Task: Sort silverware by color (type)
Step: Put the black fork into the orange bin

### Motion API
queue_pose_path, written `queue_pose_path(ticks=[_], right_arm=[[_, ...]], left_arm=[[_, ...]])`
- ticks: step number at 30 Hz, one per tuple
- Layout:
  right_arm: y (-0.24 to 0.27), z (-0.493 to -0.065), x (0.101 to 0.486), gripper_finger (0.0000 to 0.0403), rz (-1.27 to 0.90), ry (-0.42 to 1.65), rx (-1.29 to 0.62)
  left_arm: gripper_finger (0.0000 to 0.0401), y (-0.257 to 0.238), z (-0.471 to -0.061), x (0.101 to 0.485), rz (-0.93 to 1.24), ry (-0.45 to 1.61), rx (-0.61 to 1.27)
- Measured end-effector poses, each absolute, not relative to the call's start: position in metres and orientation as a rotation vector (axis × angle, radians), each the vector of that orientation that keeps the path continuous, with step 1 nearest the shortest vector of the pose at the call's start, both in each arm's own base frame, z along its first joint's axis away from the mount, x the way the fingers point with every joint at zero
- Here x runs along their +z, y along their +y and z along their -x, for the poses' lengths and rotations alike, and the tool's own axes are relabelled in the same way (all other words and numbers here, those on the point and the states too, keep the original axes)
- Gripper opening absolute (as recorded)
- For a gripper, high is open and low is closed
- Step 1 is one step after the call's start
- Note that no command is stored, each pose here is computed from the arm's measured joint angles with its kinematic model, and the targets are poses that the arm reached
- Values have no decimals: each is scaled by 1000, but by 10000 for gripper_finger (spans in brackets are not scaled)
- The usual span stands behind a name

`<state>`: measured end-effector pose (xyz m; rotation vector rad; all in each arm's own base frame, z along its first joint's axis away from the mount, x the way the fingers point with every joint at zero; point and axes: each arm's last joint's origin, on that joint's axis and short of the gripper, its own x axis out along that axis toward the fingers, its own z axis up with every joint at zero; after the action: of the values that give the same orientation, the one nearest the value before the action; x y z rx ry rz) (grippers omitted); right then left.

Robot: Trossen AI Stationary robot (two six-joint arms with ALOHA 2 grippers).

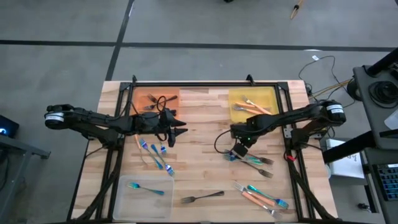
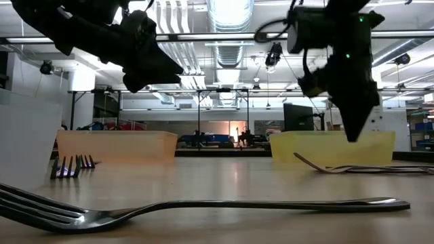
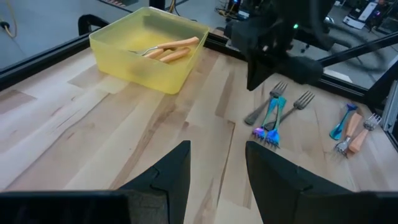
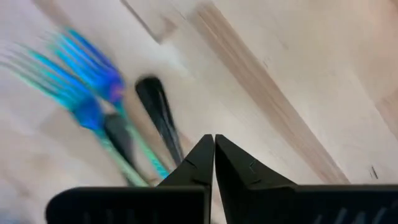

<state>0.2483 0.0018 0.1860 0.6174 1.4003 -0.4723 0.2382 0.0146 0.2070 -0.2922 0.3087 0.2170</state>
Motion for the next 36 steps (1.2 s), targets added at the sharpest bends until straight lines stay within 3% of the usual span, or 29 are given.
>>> queue_pose_path(ticks=[4, 14, 27, 36], right_arm=[[2, -249, 203, 7, -631, 1333, -442], [7, -240, 192, 10, -697, 1509, -415], [17, -248, 165, 107, -702, 1666, -345], [20, -250, 143, 101, -646, 1791, -340]], left_arm=[[135, 15, -238, 207, 293, 309, 217], [135, 15, -238, 207, 293, 308, 217], [135, 15, -238, 206, 289, 313, 217], [135, 15, -238, 206, 289, 319, 218]])
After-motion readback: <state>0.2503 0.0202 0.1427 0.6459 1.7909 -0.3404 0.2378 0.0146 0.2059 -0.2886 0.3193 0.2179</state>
